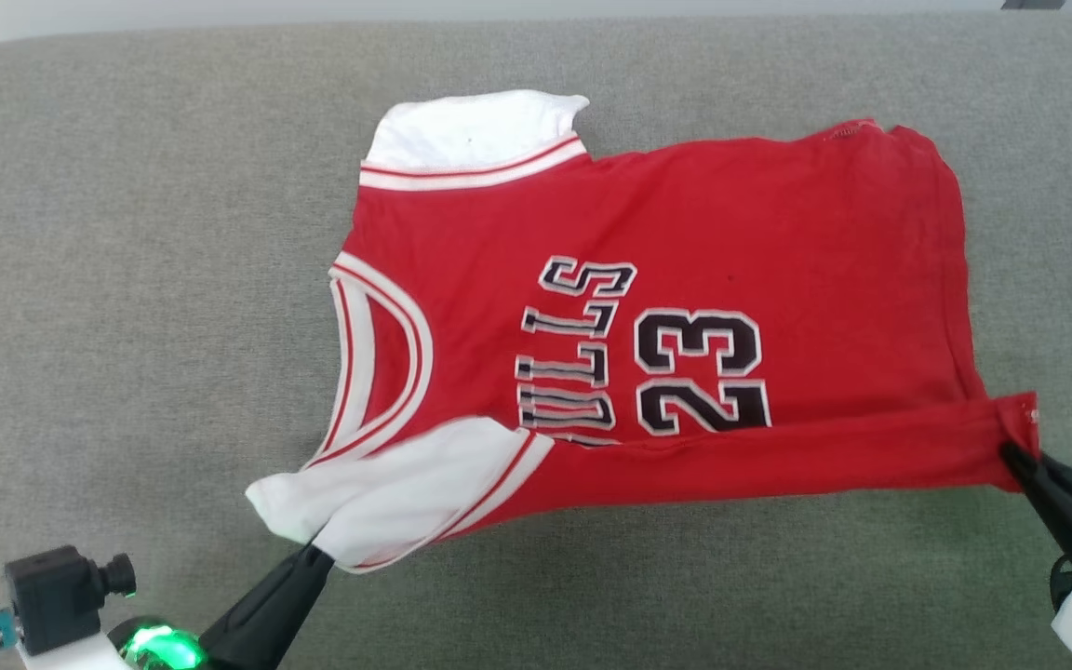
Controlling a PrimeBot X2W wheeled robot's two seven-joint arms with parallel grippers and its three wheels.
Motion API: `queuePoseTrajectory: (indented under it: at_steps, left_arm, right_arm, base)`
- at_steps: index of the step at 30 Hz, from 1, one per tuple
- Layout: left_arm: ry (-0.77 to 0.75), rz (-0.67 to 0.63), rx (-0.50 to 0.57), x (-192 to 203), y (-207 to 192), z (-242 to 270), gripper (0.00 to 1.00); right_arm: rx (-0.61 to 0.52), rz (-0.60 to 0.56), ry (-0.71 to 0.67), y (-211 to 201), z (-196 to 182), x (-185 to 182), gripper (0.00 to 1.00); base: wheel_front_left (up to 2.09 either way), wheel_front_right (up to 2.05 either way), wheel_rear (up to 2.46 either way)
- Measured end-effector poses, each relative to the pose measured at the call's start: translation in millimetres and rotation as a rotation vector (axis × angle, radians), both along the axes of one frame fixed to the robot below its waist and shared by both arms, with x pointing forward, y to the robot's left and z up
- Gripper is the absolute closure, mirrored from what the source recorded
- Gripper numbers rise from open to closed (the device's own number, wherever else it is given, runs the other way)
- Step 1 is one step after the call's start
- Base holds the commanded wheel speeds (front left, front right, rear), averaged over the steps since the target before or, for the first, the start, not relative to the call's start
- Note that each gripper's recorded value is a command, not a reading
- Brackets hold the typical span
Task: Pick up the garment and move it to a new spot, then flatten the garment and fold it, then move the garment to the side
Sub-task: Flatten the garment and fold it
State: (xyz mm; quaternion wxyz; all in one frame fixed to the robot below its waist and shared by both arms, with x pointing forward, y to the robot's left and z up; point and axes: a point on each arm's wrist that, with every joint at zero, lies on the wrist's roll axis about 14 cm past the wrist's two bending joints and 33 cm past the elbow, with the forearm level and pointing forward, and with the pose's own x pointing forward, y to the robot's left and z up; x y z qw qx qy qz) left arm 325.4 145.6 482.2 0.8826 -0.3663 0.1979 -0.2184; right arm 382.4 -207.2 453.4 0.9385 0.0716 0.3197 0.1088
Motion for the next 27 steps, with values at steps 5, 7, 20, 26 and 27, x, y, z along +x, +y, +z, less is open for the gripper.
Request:
queuePoseTrajectory:
  at_steps: [5,7,20,26,27]
  left_arm:
    - [-0.073,-0.037,-0.004,24.0,-9.5,14.4,1.00]
    - [-0.099,-0.061,0.002,39.4,-14.5,18.4,1.00]
    - [0.009,-0.095,0.078,112.2,-18.5,-38.2,1.00]
    - [0.055,-0.058,0.113,122.9,-11.3,-71.3,1.00]
    - [0.056,-0.057,0.115,123.7,-11.3,-73.0,1.00]
  right_arm:
    - [0.023,-0.024,-0.032,2.2,9.6,10.5,1.00]
    - [0.026,-0.027,-0.041,2.0,10.2,19.3,1.00]
    - [0.008,-0.074,0.021,-3.9,-40.1,54.5,1.00]
    - [-0.014,-0.066,0.069,-2.4,-67.9,57.8,1.00]
    - [-0.011,-0.064,0.066,-1.0,-68.9,59.2,1.00]
  base:
    - [0.00,0.00,0.00]
    - [0.00,0.00,0.00]
    - [0.00,0.00,0.00]
    - [0.00,0.00,0.00]
    - [0.00,0.00,0.00]
